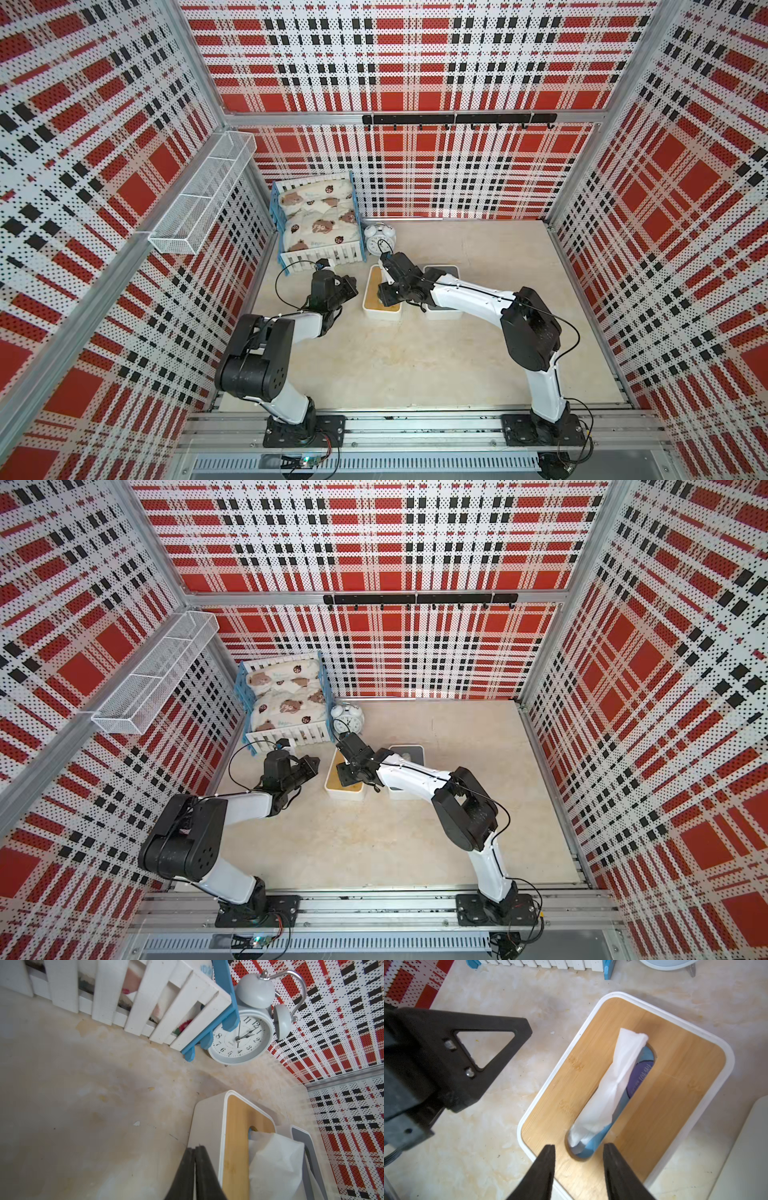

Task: Put the tissue paper into the tissue box
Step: Pull the paper towel from the tissue box.

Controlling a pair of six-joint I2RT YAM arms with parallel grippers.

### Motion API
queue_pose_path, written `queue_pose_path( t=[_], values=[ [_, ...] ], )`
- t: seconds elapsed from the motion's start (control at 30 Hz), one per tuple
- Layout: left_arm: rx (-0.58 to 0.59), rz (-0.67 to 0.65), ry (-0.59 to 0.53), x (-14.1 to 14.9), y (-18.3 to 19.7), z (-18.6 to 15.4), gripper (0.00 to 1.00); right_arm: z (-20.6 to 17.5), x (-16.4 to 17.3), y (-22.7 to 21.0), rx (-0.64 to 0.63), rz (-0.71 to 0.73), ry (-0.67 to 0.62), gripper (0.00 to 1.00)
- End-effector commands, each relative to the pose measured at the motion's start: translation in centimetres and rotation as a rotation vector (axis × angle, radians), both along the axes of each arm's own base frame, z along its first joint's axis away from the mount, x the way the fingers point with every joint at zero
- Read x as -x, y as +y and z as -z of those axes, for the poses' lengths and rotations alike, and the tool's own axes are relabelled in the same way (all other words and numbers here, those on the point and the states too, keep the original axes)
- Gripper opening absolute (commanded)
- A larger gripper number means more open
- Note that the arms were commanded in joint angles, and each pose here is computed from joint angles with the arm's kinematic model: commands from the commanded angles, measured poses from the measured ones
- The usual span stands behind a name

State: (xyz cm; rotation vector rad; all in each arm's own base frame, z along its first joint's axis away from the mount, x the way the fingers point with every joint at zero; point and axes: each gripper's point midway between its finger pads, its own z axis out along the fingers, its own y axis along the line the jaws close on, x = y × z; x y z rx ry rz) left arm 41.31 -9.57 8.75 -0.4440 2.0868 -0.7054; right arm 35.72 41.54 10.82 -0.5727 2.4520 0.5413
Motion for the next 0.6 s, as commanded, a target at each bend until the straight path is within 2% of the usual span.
queue_pose_path(
  t=[0.0, 0.2, 0.57],
  values=[
    [0.024, 0.032, -0.031, -0.9, -1.1, -0.6, 0.10, 0.7, -0.3, -0.1, 0.033, 0.026, -0.009, 0.44],
    [0.044, 0.075, -0.006, -1.0, -2.5, 0.4, 0.10, 1.4, -0.2, 0.1, 0.058, 0.027, -0.017, 0.39],
    [0.051, 0.091, -0.007, -0.9, -2.9, 0.3, 0.10, 2.3, -0.4, 1.3, 0.081, 0.019, -0.021, 0.39]
  ],
)
